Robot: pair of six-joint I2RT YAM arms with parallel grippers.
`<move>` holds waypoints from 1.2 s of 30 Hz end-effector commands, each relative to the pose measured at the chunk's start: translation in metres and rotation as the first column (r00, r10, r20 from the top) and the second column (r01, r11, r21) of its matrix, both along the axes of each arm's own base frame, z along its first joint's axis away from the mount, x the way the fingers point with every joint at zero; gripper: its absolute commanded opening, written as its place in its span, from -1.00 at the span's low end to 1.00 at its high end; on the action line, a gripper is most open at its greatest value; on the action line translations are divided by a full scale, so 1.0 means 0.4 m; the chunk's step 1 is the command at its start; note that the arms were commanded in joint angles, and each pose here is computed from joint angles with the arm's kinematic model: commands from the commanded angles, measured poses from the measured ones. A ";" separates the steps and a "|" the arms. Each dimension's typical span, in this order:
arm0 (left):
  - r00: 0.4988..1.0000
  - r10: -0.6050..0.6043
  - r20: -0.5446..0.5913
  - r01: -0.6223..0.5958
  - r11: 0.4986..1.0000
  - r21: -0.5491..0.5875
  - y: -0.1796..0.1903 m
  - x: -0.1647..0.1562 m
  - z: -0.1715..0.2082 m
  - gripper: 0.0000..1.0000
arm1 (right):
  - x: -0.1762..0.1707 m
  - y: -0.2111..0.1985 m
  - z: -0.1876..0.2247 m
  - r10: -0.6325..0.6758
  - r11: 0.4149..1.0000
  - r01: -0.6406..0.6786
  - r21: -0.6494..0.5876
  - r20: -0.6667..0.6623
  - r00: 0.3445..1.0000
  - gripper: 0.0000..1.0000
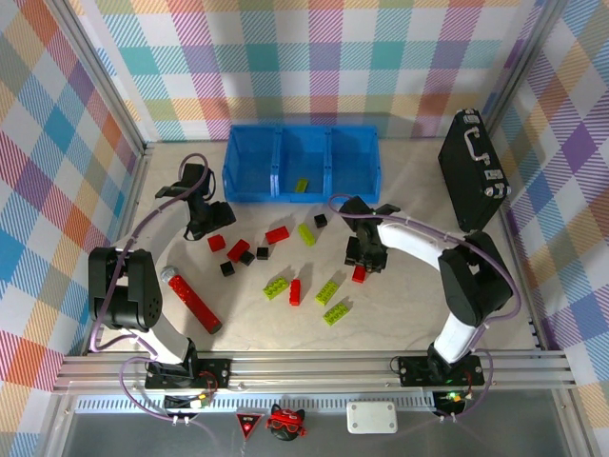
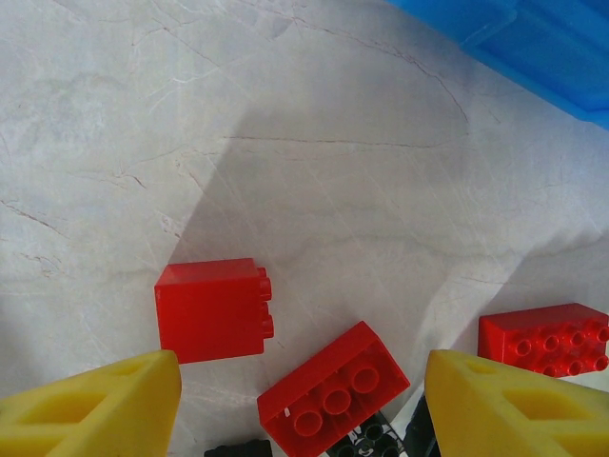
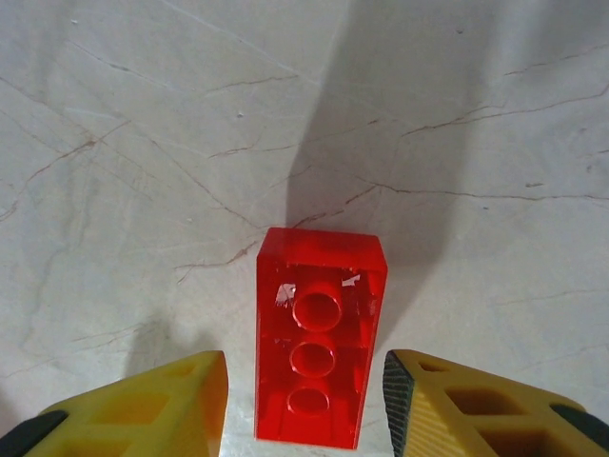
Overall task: Sort the legos into containers by color
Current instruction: Pick up the lego from the center of the table.
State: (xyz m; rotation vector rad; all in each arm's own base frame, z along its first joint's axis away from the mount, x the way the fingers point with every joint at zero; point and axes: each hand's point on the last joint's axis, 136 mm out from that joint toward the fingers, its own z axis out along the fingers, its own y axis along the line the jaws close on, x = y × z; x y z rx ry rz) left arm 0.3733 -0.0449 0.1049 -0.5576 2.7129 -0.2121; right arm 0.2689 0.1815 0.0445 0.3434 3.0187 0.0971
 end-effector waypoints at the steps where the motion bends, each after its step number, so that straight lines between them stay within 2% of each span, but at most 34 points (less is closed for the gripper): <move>1: 1.000 -0.010 -0.010 0.010 1.000 0.012 -0.006 -0.006 -0.004 0.37 | -0.016 -0.001 -0.021 0.009 1.000 -0.009 -0.017 -0.032 0.999 -0.02; 7: 1.000 -0.006 -0.016 0.007 1.000 0.017 -0.003 -0.008 -0.011 0.37 | -0.021 -0.007 -0.052 0.014 0.999 -0.016 -0.037 -0.051 0.999 -0.02; 12: 1.000 -0.006 -0.013 0.006 1.000 0.015 -0.004 -0.008 -0.008 0.37 | -0.020 -0.009 -0.058 0.014 0.999 -0.016 -0.043 -0.050 0.999 -0.11; 18: 1.000 -0.003 -0.005 0.003 1.000 0.024 0.000 -0.007 -0.003 0.37 | -0.018 -0.015 -0.045 0.021 0.998 -0.023 -0.053 -0.037 0.999 -0.22; 24: 1.000 0.000 -0.005 0.000 1.000 0.025 0.002 -0.011 -0.003 0.37 | -0.004 -0.015 -0.004 0.033 0.998 -0.033 -0.052 -0.005 0.999 -0.24; 30: 1.000 -0.001 0.002 0.001 1.000 0.024 0.002 -0.018 0.004 0.37 | 0.061 -0.002 0.047 0.065 0.997 -0.063 -0.037 0.056 0.996 -0.24; 36: 1.000 -0.006 0.000 0.006 0.999 0.035 0.007 -0.033 0.013 0.37 | 0.186 0.009 0.128 0.096 0.995 -0.093 -0.023 0.148 0.984 -0.24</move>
